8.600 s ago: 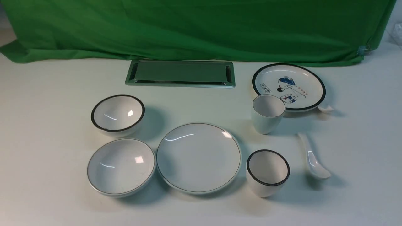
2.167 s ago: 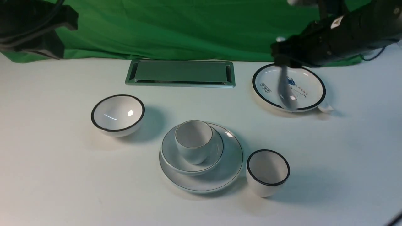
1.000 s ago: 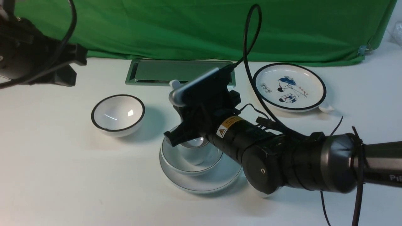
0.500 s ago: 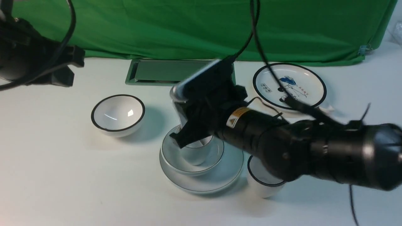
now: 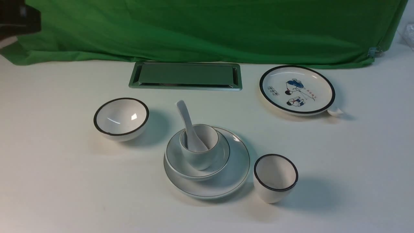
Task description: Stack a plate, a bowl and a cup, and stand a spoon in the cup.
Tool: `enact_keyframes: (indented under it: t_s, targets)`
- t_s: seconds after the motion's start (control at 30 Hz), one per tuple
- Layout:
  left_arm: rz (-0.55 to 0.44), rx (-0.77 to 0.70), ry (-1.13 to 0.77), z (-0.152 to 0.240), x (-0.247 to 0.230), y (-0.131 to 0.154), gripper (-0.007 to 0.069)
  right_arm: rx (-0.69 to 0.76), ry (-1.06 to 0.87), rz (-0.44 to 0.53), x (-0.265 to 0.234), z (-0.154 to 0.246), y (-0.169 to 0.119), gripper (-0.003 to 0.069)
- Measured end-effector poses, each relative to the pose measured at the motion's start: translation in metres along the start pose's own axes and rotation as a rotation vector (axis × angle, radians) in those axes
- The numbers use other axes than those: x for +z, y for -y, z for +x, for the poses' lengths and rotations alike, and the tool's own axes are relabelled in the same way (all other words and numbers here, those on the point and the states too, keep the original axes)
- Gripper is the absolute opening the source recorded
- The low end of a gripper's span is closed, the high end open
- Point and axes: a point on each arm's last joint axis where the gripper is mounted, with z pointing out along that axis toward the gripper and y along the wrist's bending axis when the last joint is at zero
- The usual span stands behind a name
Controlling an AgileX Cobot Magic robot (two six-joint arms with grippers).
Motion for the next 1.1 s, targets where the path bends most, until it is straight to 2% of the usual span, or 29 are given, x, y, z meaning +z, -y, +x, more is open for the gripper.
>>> enact_keyframes:
  t_s: [0.07,0.1,0.13,0.2,0.23,0.27,0.37,0.43,0.47,0.53,0.7,0.87,1.1]
  targets:
    - [0.019,-0.001,0.037,0.001,-0.012,0.004,0.0004,0.048,-0.049,0.107,-0.018,0.019,0.009,0.0029]
    - [0.021,-0.001,0.043,0.001,-0.013,0.004,0.0004,0.057,-0.049,0.130,-0.024,0.023,0.010,0.0029]
    - [0.035,0.004,0.084,0.006,-0.022,0.007,0.0004,0.113,-0.083,0.196,-0.038,0.043,0.011,0.0029]
    - [0.041,0.000,0.136,0.014,-0.028,0.008,0.0004,0.144,-0.112,0.227,-0.047,0.069,0.008,0.0029]
    - [0.041,0.001,0.141,0.015,-0.029,0.008,0.0004,0.145,-0.105,0.230,-0.049,0.068,0.008,0.0029]
    - [0.033,-0.003,0.184,0.025,-0.032,0.007,0.0004,0.160,-0.124,0.235,-0.052,0.088,0.005,0.0030]
    - [0.017,-0.030,0.228,0.063,-0.035,0.003,0.0004,0.165,-0.122,0.218,-0.059,0.119,-0.003,0.0031]
    - [0.020,-0.046,0.229,0.074,-0.035,0.003,0.0004,0.154,-0.117,0.202,-0.060,0.125,-0.005,0.0031]
    - [0.026,-0.077,0.221,0.099,-0.032,0.001,0.0004,0.095,-0.116,0.174,-0.061,0.131,-0.008,0.0036]
    - [0.027,-0.106,0.253,0.124,-0.032,-0.001,0.0004,0.014,-0.119,0.108,-0.062,0.137,-0.012,0.0059]
    - [-0.043,-0.113,0.393,0.164,-0.024,-0.014,0.0004,0.034,-0.111,0.030,-0.062,0.138,-0.017,0.0142]
    - [-0.099,-0.090,0.467,0.178,-0.016,-0.022,0.0004,0.051,-0.109,0.007,-0.062,0.138,-0.019,0.0200]
    - [-0.109,-0.091,0.427,0.191,-0.008,-0.025,0.0004,0.052,-0.108,0.006,-0.062,0.138,-0.019,0.0216]
